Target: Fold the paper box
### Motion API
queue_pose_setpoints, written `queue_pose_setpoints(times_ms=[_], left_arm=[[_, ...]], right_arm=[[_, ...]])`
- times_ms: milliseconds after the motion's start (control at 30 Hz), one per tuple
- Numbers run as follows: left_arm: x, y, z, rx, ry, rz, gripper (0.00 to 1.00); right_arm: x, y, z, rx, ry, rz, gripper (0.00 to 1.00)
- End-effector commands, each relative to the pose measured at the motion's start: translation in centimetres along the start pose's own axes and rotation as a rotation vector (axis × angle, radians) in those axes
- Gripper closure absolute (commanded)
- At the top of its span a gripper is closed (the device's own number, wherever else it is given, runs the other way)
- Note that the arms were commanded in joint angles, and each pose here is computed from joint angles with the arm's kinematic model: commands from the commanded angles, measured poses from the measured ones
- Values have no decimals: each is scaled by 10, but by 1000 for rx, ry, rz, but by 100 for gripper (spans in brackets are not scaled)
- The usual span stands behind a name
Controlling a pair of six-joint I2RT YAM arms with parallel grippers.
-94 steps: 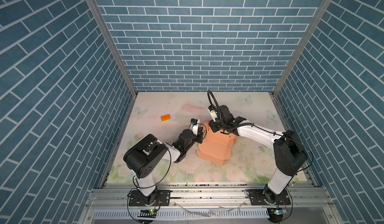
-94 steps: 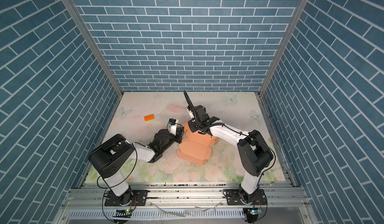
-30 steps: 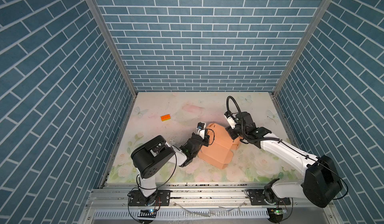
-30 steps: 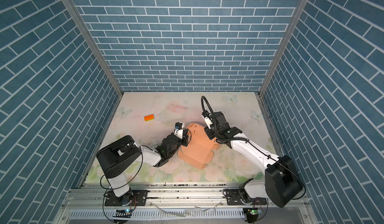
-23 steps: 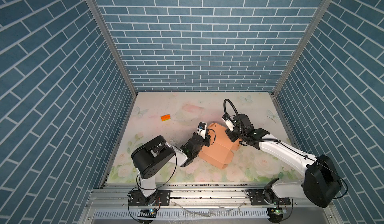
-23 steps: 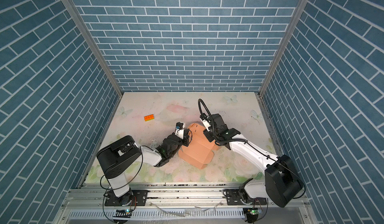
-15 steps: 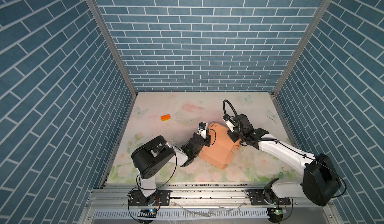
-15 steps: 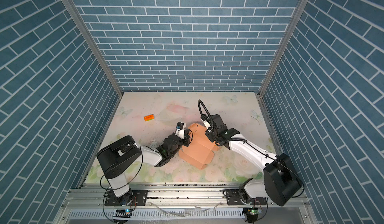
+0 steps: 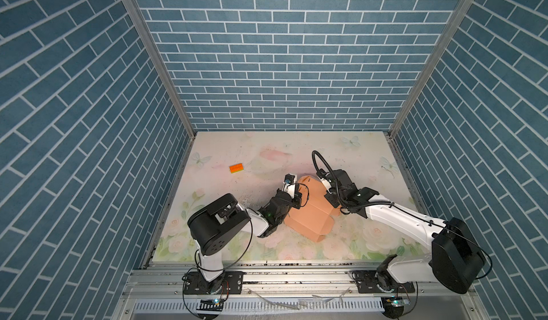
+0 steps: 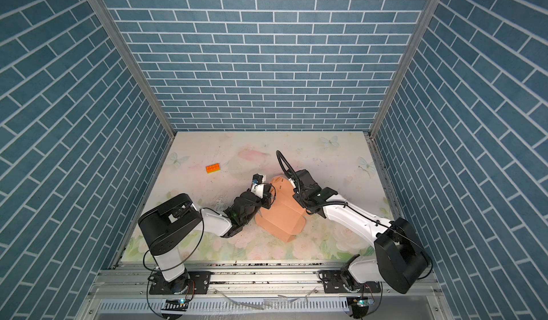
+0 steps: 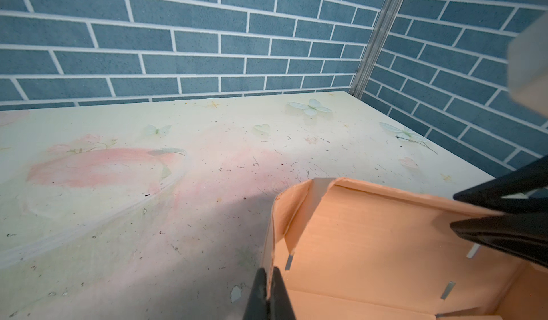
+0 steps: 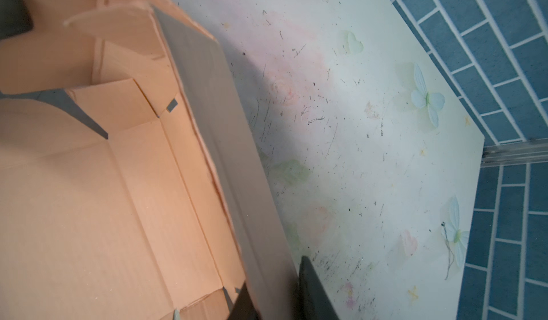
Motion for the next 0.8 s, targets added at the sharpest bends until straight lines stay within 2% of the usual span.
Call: queue_pose_setpoints(times_ms=[0, 167, 333, 500, 633, 767], left_arm=[[-6, -2, 2, 5, -27, 4, 99], [-10, -2, 1, 10, -75, -5, 94], [-13, -3, -6, -10, -140, -34, 78], [-22, 3, -10, 7, -242, -50, 69], [-20, 6, -17, 26, -276, -57, 65], [-2, 13, -30, 37, -262, -81, 62]], right_arm=[[5, -3, -1, 12, -28, -43, 83], [10, 0, -1, -4, -45, -61, 88], [13, 1, 1, -17, -45, -75, 90], [13, 3, 1, -36, -47, -74, 90], [14, 3, 2, -45, -40, -69, 91], [15, 4, 2, -53, -29, -73, 91]])
Point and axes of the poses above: each gripper's point midway between its finger pads, its own z axis out along the fingers, its own x axis along the line the jaws close on, y = z × x, the point moved 7 cm from there along -z, back along the fingers, and after that the axes turned 4 degrees about z, right-handed, at the moved point
